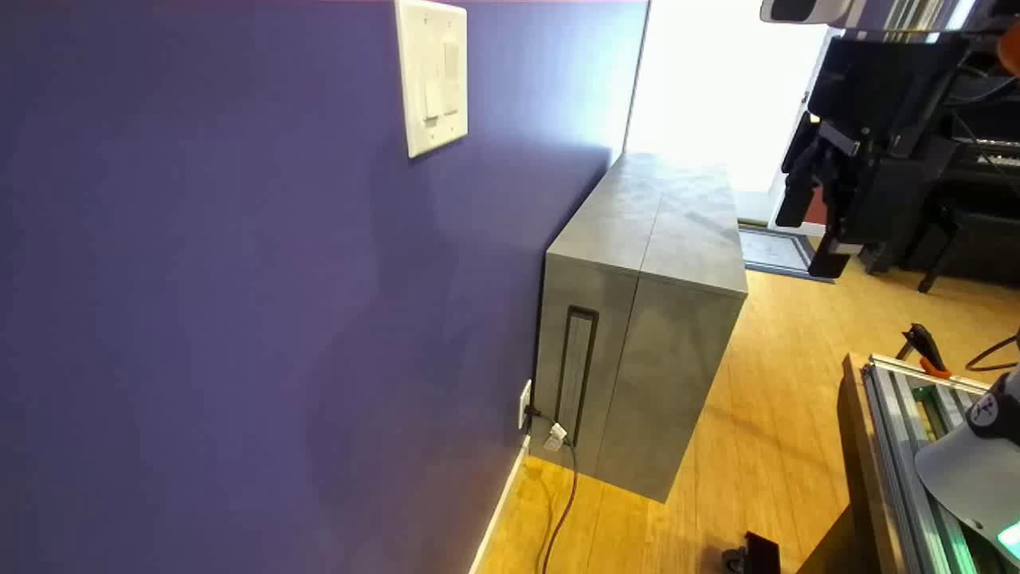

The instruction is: Switch off the light

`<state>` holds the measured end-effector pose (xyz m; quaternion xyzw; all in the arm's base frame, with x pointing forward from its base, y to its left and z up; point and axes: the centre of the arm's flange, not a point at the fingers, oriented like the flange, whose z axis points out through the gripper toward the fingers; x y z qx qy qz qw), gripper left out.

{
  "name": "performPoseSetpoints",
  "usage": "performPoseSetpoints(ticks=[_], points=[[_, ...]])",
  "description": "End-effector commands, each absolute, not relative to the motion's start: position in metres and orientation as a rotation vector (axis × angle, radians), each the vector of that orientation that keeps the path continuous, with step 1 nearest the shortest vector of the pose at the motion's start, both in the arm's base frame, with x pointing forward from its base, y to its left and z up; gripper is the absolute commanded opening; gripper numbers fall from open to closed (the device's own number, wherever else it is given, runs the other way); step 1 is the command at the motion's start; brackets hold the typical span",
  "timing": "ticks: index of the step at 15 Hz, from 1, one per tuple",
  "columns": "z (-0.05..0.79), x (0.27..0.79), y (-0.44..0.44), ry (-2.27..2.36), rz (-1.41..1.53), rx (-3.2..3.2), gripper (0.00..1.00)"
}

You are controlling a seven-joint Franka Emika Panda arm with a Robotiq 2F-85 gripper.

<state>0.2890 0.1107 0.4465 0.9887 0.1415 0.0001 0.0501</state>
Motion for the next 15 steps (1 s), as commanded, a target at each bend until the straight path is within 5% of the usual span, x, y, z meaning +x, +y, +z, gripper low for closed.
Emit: performPoseSetpoints(ticks=[1, 9, 15], points=[[0.447, 0.289, 0.111, 0.431, 0.0, 3.011, 1.0], [0.447, 0.289, 0.111, 0.431, 0.0, 3.011, 1.0], [0.48, 0.313, 0.092, 0.354, 0.358, 3.21, 1.0]])
